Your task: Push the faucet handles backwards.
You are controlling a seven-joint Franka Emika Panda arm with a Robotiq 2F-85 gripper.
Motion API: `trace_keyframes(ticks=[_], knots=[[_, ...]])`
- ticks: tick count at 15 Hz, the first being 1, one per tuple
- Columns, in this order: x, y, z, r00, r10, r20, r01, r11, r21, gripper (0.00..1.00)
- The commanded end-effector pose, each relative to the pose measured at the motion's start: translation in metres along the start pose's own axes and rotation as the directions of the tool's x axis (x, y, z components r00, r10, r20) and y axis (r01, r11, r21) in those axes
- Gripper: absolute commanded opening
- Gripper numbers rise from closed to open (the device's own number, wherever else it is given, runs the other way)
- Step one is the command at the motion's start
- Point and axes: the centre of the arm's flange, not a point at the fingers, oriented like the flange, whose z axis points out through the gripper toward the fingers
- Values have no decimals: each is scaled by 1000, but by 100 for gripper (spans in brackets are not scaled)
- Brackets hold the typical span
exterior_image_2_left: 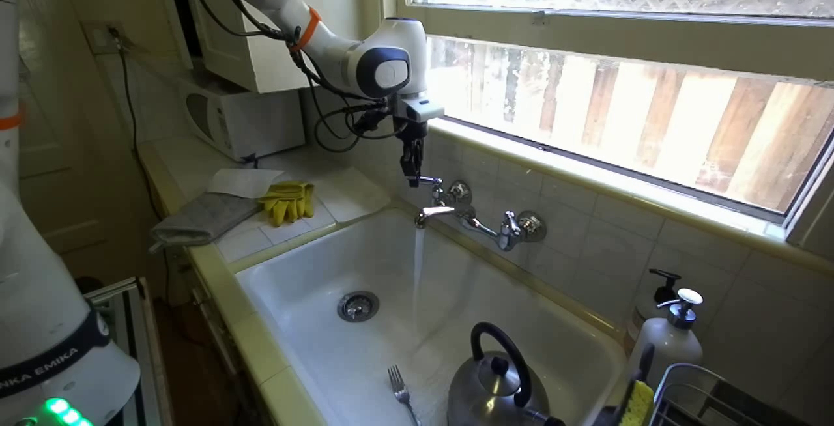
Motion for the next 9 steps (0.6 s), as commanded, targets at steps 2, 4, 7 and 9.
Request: trace_keyframes(ticks=[2, 4, 7, 9], knots=[[-5, -37, 14, 975, 221, 5, -221, 975, 4, 6], [-5, -43, 15, 949, 317, 8, -317, 948, 9, 6], [-2, -50, 18, 891, 453, 16, -454, 891, 24, 6], [1, -52, 20, 843, 537, 19, -537, 843, 31, 6]])
